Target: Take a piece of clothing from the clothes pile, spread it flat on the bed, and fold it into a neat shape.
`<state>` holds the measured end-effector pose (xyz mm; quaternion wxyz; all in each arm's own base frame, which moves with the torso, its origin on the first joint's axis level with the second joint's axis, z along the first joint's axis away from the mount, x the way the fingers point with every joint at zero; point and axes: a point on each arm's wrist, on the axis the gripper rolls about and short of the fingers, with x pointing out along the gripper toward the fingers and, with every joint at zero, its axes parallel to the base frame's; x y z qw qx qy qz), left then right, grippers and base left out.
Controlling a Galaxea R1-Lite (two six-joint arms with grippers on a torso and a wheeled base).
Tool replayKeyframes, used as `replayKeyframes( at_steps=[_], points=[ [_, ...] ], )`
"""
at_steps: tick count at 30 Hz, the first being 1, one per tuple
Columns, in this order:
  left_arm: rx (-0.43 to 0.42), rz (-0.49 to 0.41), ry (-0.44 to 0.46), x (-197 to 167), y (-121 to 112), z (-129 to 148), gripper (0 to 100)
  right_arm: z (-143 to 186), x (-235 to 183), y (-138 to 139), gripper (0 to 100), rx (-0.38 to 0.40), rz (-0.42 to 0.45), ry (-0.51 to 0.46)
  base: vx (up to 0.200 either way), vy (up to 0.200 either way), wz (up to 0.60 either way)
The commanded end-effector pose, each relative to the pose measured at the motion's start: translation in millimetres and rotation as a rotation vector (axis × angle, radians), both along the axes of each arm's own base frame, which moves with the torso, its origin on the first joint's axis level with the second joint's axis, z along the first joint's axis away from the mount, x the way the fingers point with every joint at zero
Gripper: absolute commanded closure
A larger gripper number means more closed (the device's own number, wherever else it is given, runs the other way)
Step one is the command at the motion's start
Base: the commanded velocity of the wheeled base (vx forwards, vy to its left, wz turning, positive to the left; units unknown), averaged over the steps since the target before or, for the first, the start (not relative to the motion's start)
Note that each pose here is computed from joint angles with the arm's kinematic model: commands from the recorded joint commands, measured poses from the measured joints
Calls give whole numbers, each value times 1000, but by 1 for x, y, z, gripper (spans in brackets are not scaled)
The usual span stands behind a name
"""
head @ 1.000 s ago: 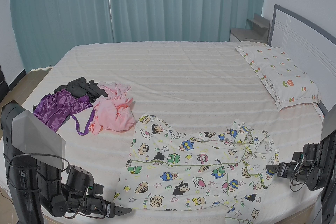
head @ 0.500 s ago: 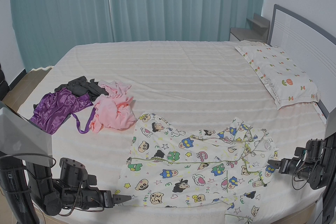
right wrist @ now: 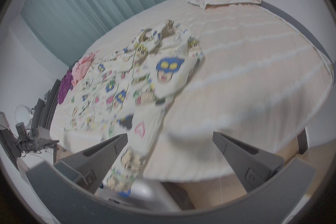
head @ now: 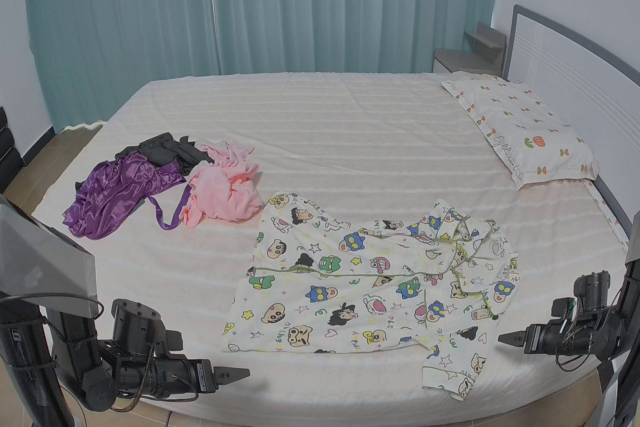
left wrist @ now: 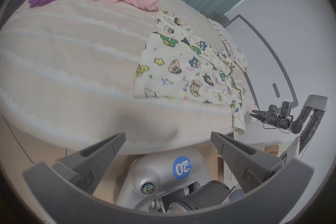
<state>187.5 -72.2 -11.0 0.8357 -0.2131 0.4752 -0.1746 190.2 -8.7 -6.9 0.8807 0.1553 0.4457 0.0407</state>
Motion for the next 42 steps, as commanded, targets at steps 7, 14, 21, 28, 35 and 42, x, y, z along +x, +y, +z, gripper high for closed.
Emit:
replayKeyframes(
  at_steps=[7,14,21,28,35,42],
  points=[
    [-2,147,-17,25,-7,-7,0,4,-5,41,0,108,74,27,0,0,0],
    [-19,220,-27,34,-14,-8,0,-24,4,64,0,75,38,38,0,0,0],
    [-59,283,-36,43,-20,-6,0,-28,-2,82,0,83,54,61,0,0,0],
    [-52,293,-53,47,-22,-7,0,-33,0,92,0,124,54,32,0,0,0],
    [-50,298,-54,47,-22,-7,0,-42,3,95,0,105,36,9,0,0,0],
    [-48,300,-57,47,-22,-6,0,-46,1,96,100,72,26,9,0,0,0]
  ],
)
